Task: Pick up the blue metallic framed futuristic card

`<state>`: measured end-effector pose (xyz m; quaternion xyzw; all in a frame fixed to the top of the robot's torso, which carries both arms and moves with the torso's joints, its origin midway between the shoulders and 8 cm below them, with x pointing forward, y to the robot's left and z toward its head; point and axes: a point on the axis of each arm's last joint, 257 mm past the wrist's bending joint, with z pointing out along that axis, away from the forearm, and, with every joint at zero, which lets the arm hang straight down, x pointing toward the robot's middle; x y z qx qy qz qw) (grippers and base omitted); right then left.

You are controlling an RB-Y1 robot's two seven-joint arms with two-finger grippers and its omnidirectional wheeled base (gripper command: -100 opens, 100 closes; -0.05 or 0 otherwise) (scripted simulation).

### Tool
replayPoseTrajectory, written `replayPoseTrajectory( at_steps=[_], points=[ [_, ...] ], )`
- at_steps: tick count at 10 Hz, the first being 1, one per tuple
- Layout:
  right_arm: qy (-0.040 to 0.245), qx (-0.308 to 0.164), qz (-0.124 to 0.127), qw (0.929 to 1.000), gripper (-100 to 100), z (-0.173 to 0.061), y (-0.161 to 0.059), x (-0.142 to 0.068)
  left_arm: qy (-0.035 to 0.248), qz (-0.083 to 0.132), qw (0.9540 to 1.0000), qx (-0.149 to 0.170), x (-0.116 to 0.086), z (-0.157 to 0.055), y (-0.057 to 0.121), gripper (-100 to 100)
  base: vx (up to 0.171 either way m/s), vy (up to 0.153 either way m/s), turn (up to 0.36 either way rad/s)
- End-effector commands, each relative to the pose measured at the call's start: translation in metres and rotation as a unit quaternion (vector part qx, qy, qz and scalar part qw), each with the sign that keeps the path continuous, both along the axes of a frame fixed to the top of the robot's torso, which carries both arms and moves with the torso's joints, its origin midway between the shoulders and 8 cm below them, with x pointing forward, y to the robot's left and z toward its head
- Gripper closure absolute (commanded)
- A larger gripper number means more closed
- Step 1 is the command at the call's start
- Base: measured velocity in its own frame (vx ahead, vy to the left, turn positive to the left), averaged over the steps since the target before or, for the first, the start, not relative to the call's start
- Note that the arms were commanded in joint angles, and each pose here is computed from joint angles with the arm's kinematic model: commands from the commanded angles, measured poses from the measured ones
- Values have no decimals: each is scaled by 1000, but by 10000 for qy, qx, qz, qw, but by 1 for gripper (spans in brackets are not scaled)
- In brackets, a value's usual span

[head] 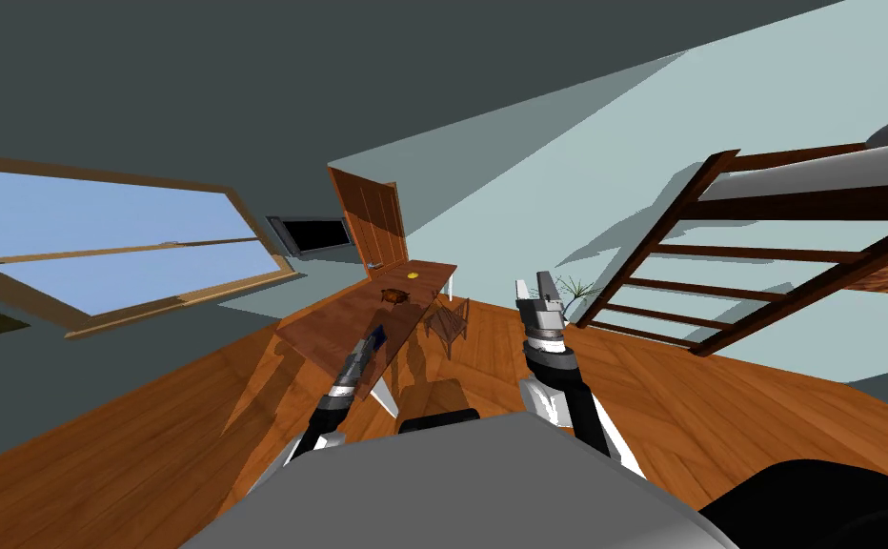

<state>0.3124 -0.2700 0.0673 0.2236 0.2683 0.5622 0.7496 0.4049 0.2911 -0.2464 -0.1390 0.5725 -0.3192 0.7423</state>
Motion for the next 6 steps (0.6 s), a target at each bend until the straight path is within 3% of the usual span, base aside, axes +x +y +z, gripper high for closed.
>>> replayPoseTrajectory(
  at_steps=[1,6],
  points=[
    [0,0,0,10000,0,0,0,0,98,50,9996,248,-1,-15,3,-100,-11,41,-138],
    [0,0,0,10000,0,0,0,0,484,178,9966,649,-8,-57,18,-100,-2,38,-110]
  ],
)
